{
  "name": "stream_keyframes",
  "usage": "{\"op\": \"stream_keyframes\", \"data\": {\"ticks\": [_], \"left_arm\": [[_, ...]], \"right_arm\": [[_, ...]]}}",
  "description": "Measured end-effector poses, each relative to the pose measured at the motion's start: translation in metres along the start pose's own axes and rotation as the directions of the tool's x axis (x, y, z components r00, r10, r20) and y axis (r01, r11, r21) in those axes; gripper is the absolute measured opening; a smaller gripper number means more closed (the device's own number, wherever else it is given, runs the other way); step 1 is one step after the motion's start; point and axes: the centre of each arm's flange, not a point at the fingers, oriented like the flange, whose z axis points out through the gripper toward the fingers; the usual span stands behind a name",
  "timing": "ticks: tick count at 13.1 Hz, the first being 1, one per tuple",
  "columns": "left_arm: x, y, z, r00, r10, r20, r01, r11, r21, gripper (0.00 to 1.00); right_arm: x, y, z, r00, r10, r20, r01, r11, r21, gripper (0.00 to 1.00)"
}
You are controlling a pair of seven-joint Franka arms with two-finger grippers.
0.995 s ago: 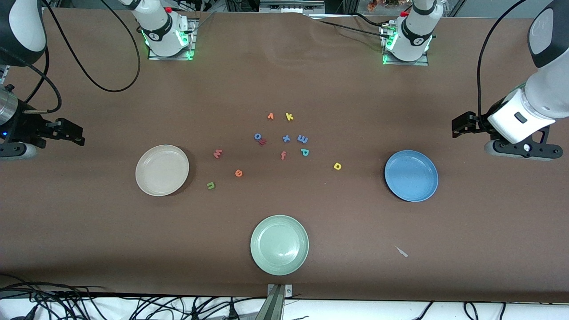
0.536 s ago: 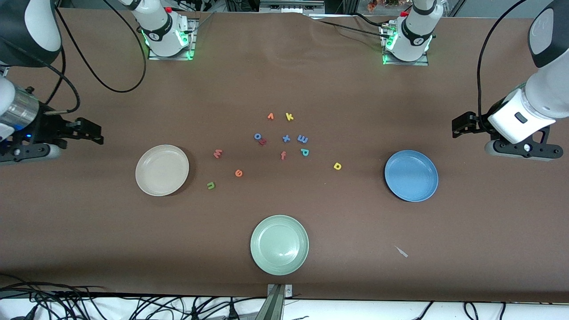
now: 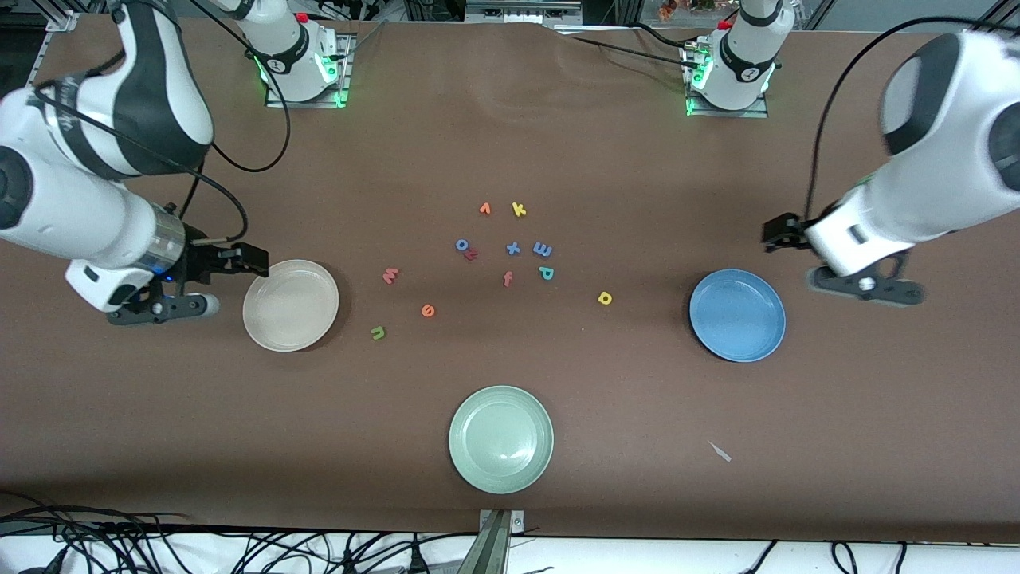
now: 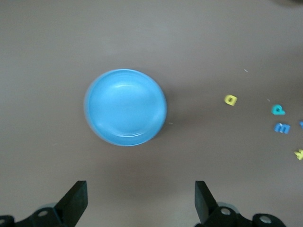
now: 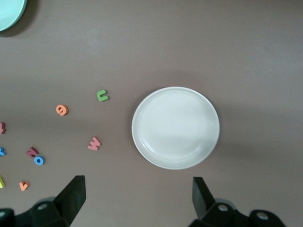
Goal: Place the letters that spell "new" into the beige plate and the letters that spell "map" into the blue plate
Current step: 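Reach the right gripper to the green c while the left gripper grasps yellow a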
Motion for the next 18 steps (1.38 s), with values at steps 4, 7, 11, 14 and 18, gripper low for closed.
{"op": "stream_keyframes", "data": {"ticks": [4, 7, 11, 14, 18], "left_arm": [[0.052, 0.093, 0.093, 0.991, 0.137, -0.009, -0.137, 0.991, -0.005, 1.0], [0.074, 0.131, 0.159, 0.983, 0.18, -0.021, -0.181, 0.983, -0.015, 1.0], [0.086, 0.136, 0.208, 0.983, 0.182, -0.024, -0.182, 0.983, -0.024, 1.0], [0.081, 0.161, 0.267, 0.975, 0.213, -0.064, -0.215, 0.976, -0.027, 1.0], [0.056, 0.169, 0.31, 0.972, 0.231, -0.031, -0.232, 0.972, -0.028, 0.96]], "right_arm": [[0.021, -0.037, 0.041, 0.999, 0.002, -0.039, -0.003, 1.0, -0.006, 1.0], [0.041, -0.059, 0.085, 0.996, -0.026, -0.081, 0.026, 1.0, -0.001, 1.0], [0.047, -0.09, 0.143, 0.989, -0.098, -0.113, 0.098, 0.995, -0.004, 1.0], [0.049, -0.097, 0.175, 0.983, -0.139, -0.122, 0.136, 0.99, -0.03, 1.0], [0.056, -0.095, 0.224, 0.976, -0.159, -0.147, 0.155, 0.987, -0.044, 1.0]]}}
